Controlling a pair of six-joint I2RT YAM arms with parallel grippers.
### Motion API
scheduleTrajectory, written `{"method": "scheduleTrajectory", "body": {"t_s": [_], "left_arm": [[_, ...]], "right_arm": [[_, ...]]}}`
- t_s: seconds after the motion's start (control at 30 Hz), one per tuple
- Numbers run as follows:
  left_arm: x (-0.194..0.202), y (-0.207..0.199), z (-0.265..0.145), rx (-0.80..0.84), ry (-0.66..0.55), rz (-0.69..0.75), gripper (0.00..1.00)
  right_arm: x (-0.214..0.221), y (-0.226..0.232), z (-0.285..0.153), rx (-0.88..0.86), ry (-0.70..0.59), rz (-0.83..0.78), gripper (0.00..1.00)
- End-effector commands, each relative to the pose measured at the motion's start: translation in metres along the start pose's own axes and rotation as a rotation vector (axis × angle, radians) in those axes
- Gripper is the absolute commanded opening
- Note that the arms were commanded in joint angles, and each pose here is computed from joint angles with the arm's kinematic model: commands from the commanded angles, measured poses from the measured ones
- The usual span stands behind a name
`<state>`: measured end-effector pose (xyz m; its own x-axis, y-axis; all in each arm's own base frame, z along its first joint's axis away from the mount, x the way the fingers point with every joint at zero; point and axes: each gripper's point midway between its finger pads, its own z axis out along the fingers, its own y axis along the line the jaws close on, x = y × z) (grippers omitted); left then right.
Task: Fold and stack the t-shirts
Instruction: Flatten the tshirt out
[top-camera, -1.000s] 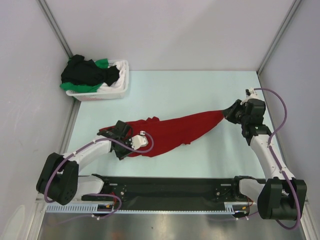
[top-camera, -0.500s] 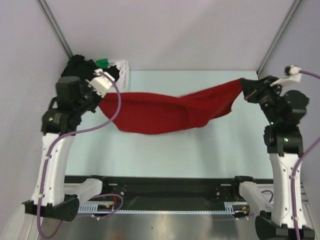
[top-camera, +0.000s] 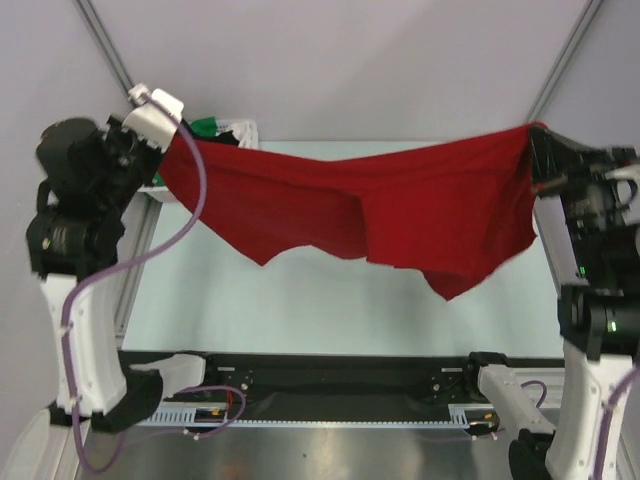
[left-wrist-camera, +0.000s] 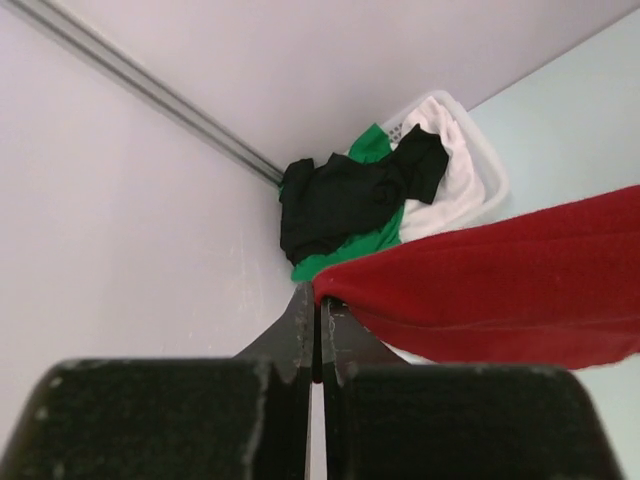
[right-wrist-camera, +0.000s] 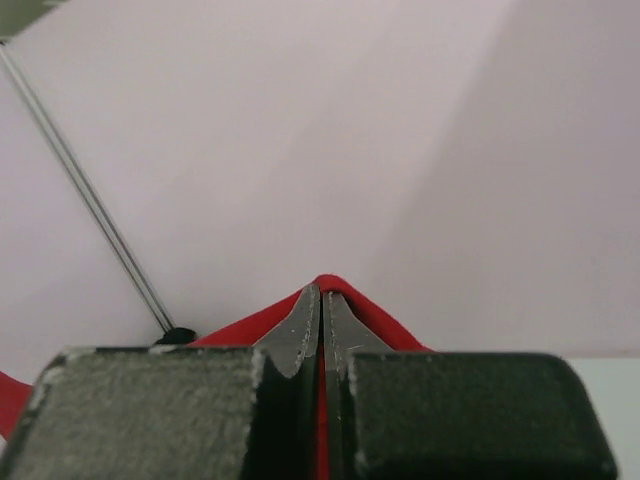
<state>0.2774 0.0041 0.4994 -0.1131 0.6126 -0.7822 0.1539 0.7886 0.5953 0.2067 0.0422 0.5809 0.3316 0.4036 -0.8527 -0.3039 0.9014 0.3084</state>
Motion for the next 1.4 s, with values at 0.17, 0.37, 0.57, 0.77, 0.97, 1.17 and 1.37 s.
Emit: {"method": "scheduleTrajectory", "body": {"t_s": [0.17,0.37,0.57,0.77,0.97,1.17,1.37], "left_arm": [[-0.013,0.009,0.148,-0.023,0.023,-0.031,0.00],[-0.057,0.045,0.191,-0.155,-0.104,-0.093,0.00],[-0.077,0.055,0.199,-0.192,-0.199,-0.097,0.00],[-0.060,0.024,0.210,-0.088,-0.187,-0.049,0.00],[0.016,-0.066,0.223,0.147,-0.104,0.039,0.00],[0.132,-0.171,0.210,0.394,0.076,0.050,0.00],[0.220,-0.239,0.180,0.546,0.243,0.037,0.00]], "right_arm": [[0.088,-0.088,0.143,0.106,0.107,0.049,0.00],[0.075,-0.114,0.213,0.059,0.045,0.142,0.00],[0.063,-0.119,0.246,0.036,0.078,0.145,0.00],[0.081,-0.137,0.227,0.073,0.128,0.180,0.00],[0.178,-0.169,0.160,0.187,0.290,0.265,0.00],[0.301,-0.198,0.054,0.346,0.543,0.377,0.00],[0.366,-0.210,-0.026,0.466,0.691,0.421,0.00]]}}
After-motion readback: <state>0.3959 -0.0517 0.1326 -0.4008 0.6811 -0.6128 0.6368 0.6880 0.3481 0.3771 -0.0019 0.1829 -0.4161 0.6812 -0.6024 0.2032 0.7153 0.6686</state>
